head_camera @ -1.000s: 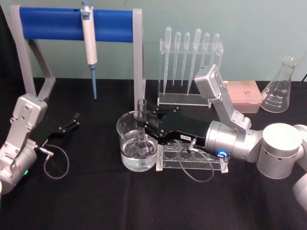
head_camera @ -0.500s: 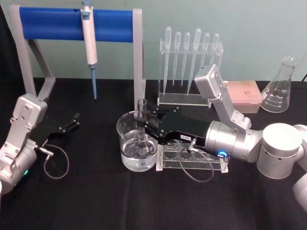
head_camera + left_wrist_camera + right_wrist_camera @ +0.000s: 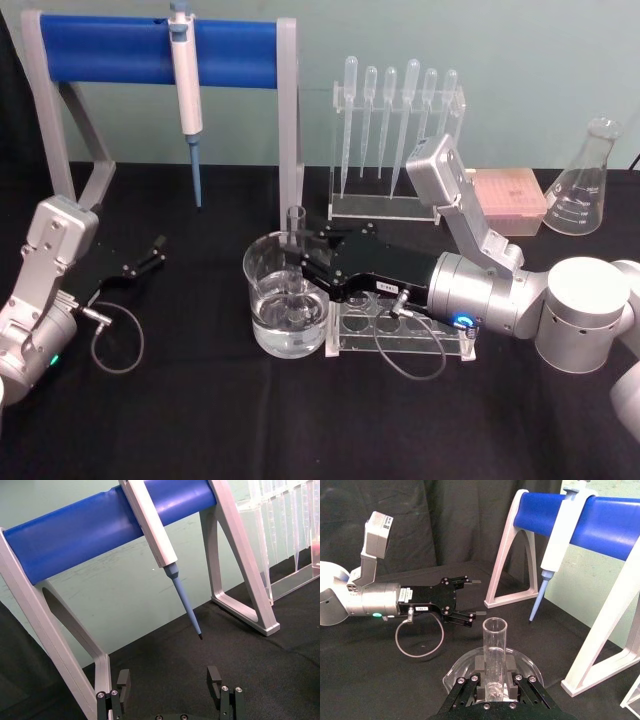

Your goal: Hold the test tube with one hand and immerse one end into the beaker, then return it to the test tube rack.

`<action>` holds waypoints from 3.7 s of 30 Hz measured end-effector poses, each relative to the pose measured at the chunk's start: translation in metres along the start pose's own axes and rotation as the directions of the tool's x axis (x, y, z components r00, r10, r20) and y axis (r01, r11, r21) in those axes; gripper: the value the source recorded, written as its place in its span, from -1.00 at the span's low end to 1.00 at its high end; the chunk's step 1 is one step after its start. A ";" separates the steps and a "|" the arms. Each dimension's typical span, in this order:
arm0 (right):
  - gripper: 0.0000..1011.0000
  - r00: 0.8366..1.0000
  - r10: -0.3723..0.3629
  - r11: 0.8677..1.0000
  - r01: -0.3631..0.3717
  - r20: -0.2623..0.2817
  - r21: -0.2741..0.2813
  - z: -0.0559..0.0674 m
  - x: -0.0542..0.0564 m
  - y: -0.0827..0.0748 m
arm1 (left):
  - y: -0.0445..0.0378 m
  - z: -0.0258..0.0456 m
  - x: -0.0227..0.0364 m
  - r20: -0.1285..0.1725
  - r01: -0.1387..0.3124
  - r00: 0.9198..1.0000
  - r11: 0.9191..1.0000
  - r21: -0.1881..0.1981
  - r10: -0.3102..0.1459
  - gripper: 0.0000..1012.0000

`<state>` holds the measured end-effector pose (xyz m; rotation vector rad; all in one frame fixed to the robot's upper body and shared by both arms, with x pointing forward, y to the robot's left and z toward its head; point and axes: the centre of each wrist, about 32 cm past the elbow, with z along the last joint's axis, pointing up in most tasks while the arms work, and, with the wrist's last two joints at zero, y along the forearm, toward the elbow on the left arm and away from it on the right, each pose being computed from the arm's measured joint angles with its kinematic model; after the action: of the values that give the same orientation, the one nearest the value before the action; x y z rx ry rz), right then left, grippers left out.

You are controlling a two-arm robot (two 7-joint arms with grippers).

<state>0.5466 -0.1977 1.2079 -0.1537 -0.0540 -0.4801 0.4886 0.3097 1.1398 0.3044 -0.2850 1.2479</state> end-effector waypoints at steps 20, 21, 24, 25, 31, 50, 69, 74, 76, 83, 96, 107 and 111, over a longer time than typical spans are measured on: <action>-0.53 1.000 0.000 1.000 0.000 0.000 0.000 0.000 0.000 0.000 | 0.0000 0.0000 0.0000 0.000 0.000 1.000 1.000 0.000 0.000 0.98; -0.53 1.000 0.000 1.000 0.000 0.000 0.000 0.000 0.000 0.000 | 0.0000 0.0000 0.0000 0.000 0.000 1.000 1.000 0.000 0.000 0.98; -0.53 1.000 0.000 1.000 0.000 0.000 0.000 0.000 0.000 0.000 | 0.0000 0.0000 0.0000 0.000 0.000 1.000 1.000 0.000 0.000 0.98; -0.53 1.000 0.000 1.000 0.000 0.000 0.000 0.000 0.000 0.000 | 0.0000 0.0000 0.0000 0.000 0.000 1.000 1.000 0.000 0.000 0.98; -0.53 1.000 0.000 1.000 0.000 0.000 0.000 0.000 0.000 0.000 | 0.0000 0.0000 0.0000 0.000 0.000 1.000 1.000 0.000 0.000 0.98; -0.53 1.000 0.000 1.000 0.000 0.000 0.000 0.000 0.000 0.000 | 0.0000 0.0000 0.0000 0.000 0.000 1.000 1.000 0.000 0.000 0.98; -0.53 1.000 0.000 1.000 0.000 0.000 0.000 0.000 0.000 0.000 | 0.0000 0.0000 0.0000 0.000 0.000 1.000 1.000 0.000 0.000 0.98; -0.53 1.000 0.000 1.000 0.000 0.000 0.000 0.000 0.000 0.000 | 0.0000 0.0000 0.0000 0.000 0.000 1.000 1.000 0.000 0.000 0.98; -0.53 1.000 0.000 1.000 0.000 0.000 0.000 0.000 0.000 0.000 | 0.0000 0.0000 0.0000 0.000 0.000 1.000 1.000 0.000 0.000 0.98; -0.53 1.000 0.000 1.000 0.000 0.000 0.000 0.000 0.000 0.000 | 0.0000 0.0000 0.0000 0.000 0.000 1.000 1.000 0.000 0.000 0.98; -0.53 1.000 0.000 1.000 0.000 0.000 0.000 0.000 0.000 0.000 | 0.0000 0.0000 0.0000 0.000 0.000 1.000 1.000 0.000 0.000 0.98; -0.53 1.000 0.000 1.000 0.000 0.000 0.000 0.000 0.000 0.000 | 0.0000 0.0000 0.0000 0.000 0.000 1.000 1.000 0.000 0.000 0.98; -0.53 1.000 0.000 1.000 0.000 0.000 0.000 0.000 0.000 0.000 | 0.0000 0.0000 0.0000 0.000 0.000 1.000 1.000 0.000 0.000 0.98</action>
<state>0.5465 -0.1977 1.2079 -0.1538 -0.0540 -0.4801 0.4886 0.3097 1.1398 0.3044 -0.2850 1.2480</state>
